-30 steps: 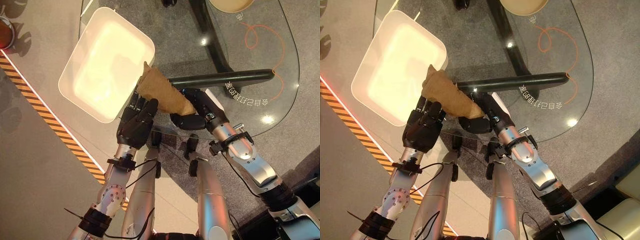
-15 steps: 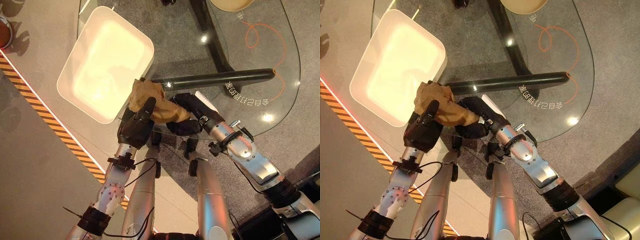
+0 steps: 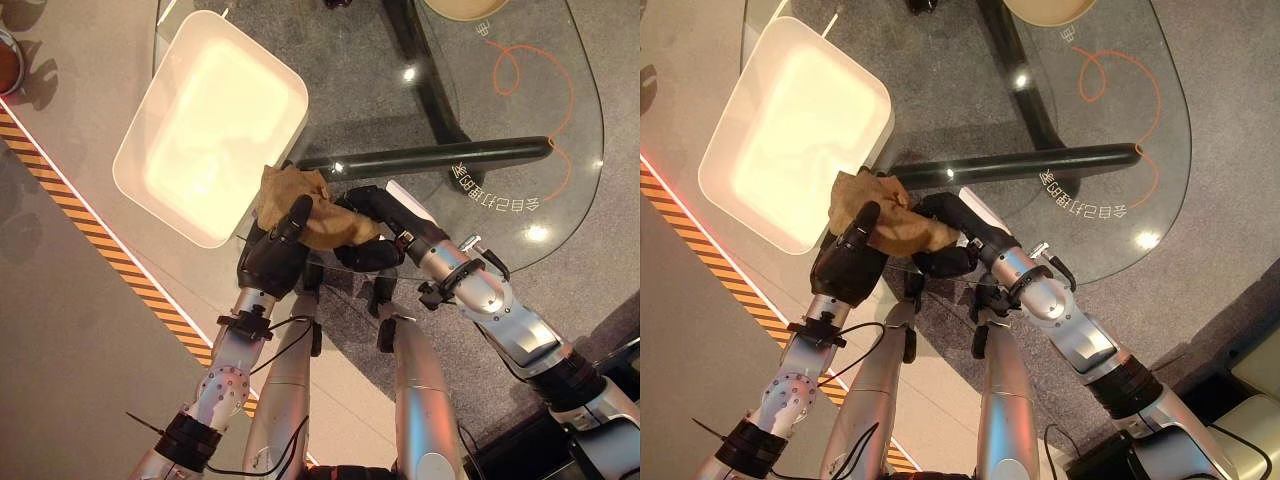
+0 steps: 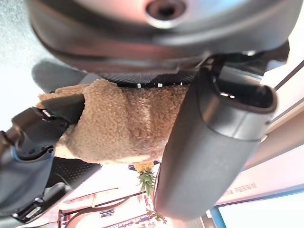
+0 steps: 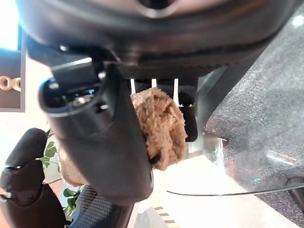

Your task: Wipe the table with a cloth and put it in the basket.

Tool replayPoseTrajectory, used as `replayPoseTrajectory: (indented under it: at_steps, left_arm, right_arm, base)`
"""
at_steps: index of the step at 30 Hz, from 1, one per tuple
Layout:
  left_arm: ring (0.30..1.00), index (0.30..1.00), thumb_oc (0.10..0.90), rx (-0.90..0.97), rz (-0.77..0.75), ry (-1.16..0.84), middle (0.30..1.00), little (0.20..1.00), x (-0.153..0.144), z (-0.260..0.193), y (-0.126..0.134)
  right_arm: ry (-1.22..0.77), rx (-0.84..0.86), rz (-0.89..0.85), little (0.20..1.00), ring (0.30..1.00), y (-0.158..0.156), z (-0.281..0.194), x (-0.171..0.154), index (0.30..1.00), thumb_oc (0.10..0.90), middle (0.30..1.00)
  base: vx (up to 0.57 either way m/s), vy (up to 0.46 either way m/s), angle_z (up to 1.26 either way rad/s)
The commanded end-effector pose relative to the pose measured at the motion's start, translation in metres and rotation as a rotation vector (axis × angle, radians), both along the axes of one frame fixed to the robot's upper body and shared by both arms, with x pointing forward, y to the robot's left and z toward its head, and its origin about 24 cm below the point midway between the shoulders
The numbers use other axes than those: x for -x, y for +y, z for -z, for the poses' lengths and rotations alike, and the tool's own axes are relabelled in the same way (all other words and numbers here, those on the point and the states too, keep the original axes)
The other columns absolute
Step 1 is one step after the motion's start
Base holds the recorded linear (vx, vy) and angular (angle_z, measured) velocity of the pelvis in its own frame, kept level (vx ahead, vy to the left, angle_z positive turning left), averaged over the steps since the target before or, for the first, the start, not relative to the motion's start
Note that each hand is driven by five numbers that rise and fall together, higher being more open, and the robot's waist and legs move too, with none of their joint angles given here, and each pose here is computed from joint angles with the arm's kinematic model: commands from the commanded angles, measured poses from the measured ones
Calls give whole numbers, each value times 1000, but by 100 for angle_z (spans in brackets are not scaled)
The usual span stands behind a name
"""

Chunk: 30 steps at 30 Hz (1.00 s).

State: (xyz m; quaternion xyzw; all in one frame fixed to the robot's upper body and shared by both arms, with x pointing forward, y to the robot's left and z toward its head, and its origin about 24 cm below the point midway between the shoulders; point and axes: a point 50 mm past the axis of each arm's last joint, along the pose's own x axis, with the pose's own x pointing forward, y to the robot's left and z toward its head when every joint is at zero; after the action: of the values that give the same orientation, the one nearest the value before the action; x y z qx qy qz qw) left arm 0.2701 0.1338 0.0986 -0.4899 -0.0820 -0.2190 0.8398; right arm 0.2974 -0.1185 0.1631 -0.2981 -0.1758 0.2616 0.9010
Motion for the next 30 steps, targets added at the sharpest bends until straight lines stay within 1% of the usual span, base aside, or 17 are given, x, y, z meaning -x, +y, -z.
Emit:
replayPoseTrajectory:
  at_steps: [1, 4, 17, 23, 24, 25, 26, 29, 30]
  left_arm:
    - [300, 300, 100, 42, 116, -243, 300, 200, 16, -38, -24]
    - [300, 300, 100, 76, 99, -258, 300, 200, 16, -40, -22]
    - [300, 300, 100, 105, 89, -278, 300, 200, 17, -42, -22]
    - [300, 300, 100, 117, 77, -292, 300, 200, 17, -43, -21]
    - [300, 300, 100, 117, 73, -292, 300, 200, 17, -43, -21]
    - [300, 300, 100, 118, 72, -292, 300, 200, 17, -43, -21]
    - [300, 300, 100, 125, 69, -294, 300, 200, 17, -43, -20]
    - [300, 300, 100, 140, 69, -304, 300, 200, 17, -43, -20]
    - [300, 300, 100, 151, 64, -313, 300, 200, 18, -44, -19]
  right_arm:
    - [-271, -86, -366, 200, 300, 52, -54, 50, 300, 100, 300]
    - [-269, -88, -363, 200, 300, 51, -53, 50, 300, 100, 300]
    - [-273, -98, -332, 200, 300, 51, -53, 48, 300, 100, 300]
    - [-285, -145, -290, 200, 300, 47, -55, 45, 300, 100, 300]
    - [-293, -196, -257, 494, 552, 43, -57, 44, 552, 394, 552]
    - [-297, -205, -249, 595, 639, 43, -57, 44, 639, 495, 639]
    - [-317, -231, -218, 900, 900, 40, -59, 42, 900, 800, 900]
    - [-334, -245, -187, 900, 900, 36, -59, 42, 900, 800, 900]
    - [-359, -263, -147, 900, 900, 30, -61, 41, 900, 800, 900]
  base:
    - [0, 0, 0]
    - [0, 0, 0]
    - [0, 0, 0]
    - [0, 0, 0]
    - [0, 0, 0]
    - [0, 0, 0]
    - [0, 0, 0]
    - [0, 0, 0]
    - [0, 0, 0]
